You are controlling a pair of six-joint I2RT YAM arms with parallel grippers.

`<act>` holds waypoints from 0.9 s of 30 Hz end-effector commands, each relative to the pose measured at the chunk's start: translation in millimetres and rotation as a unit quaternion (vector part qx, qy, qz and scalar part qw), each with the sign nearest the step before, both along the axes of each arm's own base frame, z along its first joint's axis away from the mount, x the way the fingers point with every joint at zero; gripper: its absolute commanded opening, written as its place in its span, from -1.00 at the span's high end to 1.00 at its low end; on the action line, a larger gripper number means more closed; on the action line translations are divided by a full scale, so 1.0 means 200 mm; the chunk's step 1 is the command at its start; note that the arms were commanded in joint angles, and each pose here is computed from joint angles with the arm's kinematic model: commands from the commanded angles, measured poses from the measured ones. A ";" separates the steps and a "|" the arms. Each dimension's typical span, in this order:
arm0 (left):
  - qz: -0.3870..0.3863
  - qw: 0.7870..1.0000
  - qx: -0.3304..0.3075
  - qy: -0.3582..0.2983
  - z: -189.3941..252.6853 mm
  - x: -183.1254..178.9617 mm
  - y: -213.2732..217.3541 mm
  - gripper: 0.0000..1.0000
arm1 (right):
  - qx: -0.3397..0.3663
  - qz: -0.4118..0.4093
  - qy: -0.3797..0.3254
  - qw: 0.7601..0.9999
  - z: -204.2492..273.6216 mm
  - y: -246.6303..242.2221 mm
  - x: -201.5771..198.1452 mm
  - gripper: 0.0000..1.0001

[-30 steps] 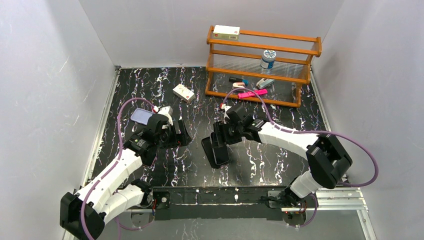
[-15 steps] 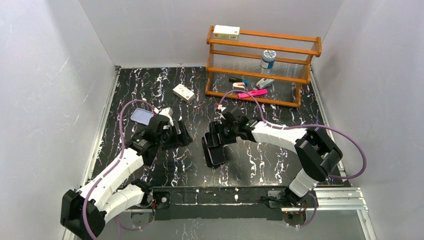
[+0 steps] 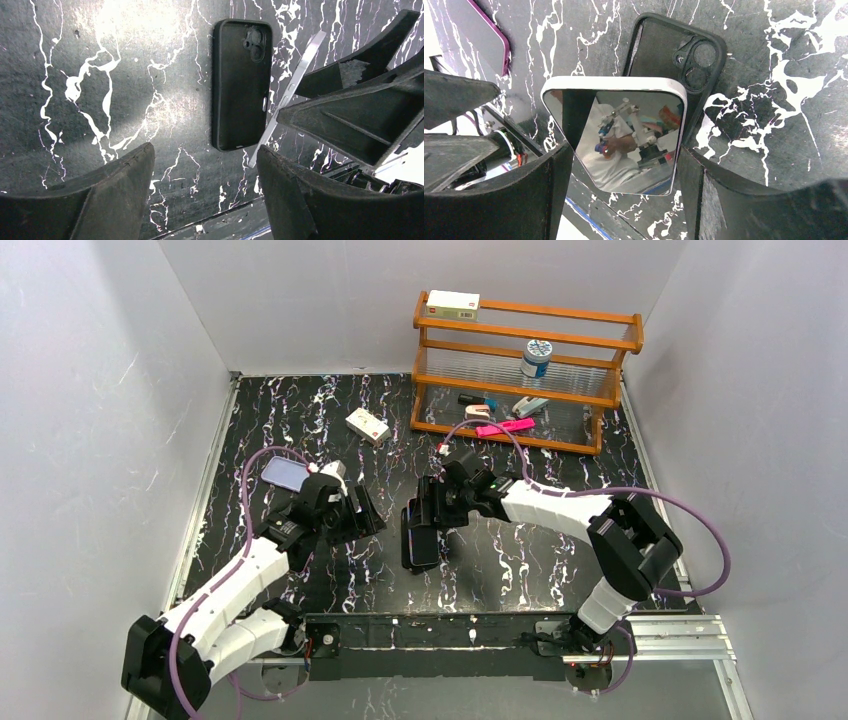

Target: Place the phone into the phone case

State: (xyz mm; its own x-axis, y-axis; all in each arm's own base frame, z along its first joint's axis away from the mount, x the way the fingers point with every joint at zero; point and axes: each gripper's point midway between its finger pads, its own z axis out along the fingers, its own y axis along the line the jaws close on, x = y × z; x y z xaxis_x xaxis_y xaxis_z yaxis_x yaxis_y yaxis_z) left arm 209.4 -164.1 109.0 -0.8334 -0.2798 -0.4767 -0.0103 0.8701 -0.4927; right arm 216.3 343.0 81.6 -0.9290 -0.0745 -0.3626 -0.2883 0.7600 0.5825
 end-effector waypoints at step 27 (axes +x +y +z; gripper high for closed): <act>-0.017 0.994 -0.090 0.054 -0.12 -0.05 -0.16 -0.34 | 0.000 -0.029 0.041 0.999 -0.06 0.11 0.00 -0.15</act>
